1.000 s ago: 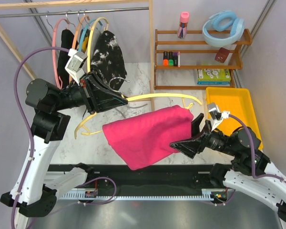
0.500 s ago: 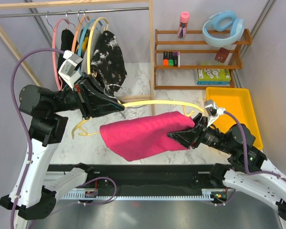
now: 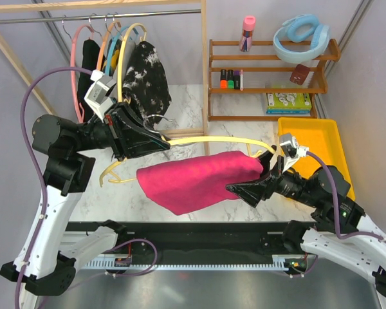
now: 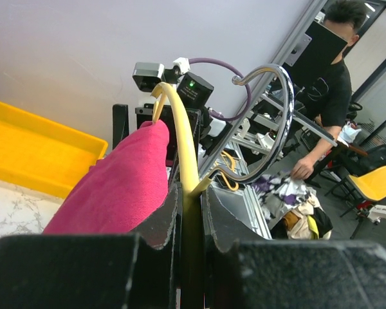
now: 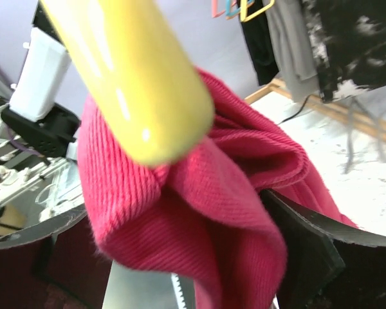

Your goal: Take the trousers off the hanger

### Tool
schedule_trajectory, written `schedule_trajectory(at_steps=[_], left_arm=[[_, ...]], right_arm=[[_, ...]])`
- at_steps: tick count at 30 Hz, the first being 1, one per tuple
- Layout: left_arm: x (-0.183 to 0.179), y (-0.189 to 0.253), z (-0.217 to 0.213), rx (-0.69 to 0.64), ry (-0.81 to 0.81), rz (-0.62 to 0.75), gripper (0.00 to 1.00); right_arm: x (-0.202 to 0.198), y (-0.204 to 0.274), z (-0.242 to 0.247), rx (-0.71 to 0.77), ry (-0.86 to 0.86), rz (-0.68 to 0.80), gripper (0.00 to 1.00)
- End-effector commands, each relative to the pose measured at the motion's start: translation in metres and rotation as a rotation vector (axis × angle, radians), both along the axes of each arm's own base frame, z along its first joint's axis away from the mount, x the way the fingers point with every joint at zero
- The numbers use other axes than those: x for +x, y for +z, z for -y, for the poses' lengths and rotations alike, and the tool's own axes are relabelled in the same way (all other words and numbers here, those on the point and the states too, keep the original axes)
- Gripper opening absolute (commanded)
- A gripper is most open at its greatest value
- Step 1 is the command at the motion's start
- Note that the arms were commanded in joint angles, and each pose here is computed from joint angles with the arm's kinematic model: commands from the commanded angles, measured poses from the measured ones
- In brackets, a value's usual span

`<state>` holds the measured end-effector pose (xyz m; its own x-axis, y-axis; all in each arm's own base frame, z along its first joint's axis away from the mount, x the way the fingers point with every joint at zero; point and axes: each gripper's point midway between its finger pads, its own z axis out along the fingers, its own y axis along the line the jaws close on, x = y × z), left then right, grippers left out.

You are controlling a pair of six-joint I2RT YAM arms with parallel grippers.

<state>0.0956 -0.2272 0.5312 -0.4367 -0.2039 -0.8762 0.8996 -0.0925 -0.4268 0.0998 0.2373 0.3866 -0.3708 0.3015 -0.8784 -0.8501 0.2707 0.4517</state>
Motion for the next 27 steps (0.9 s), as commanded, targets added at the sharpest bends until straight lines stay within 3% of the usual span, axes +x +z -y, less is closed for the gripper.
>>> schedule_trajectory(at_steps=[1,4,6,8,13,14,15,20,27], left_arm=[[-0.021,0.022,-0.007,-0.047,-0.028,0.073,0.02],[-0.021,0.023,-0.007,-0.048,-0.029,0.073,0.02],[-0.019,0.022,-0.006,-0.046,-0.027,0.073,0.02],[-0.015,0.018,-0.004,-0.040,-0.026,0.065,0.02],[-0.005,0.009,-0.001,-0.024,-0.007,0.051,0.02],[-0.001,0.008,-0.001,-0.024,0.013,0.065,0.02],[0.002,0.006,0.000,-0.017,0.028,0.053,0.02],[0.027,-0.003,0.000,0.012,0.165,0.085,0.02],[0.057,-0.044,0.008,0.092,0.203,0.019,0.02]], right_arm=[[0.010,0.034,0.008,0.053,-0.077,0.101,0.86],[-0.001,0.039,-0.004,0.079,0.022,0.105,0.75],[-0.009,0.050,-0.007,0.134,0.072,0.127,0.56],[-0.013,0.049,-0.010,0.151,0.102,0.113,0.31],[-0.030,0.054,-0.015,0.195,0.204,0.122,0.29],[-0.030,0.054,-0.015,0.192,0.209,0.122,0.06],[-0.029,0.051,-0.016,0.179,0.205,0.110,0.00],[-0.036,0.052,-0.016,0.195,0.247,0.107,0.00],[-0.035,0.102,-0.010,0.303,0.223,0.178,0.00]])
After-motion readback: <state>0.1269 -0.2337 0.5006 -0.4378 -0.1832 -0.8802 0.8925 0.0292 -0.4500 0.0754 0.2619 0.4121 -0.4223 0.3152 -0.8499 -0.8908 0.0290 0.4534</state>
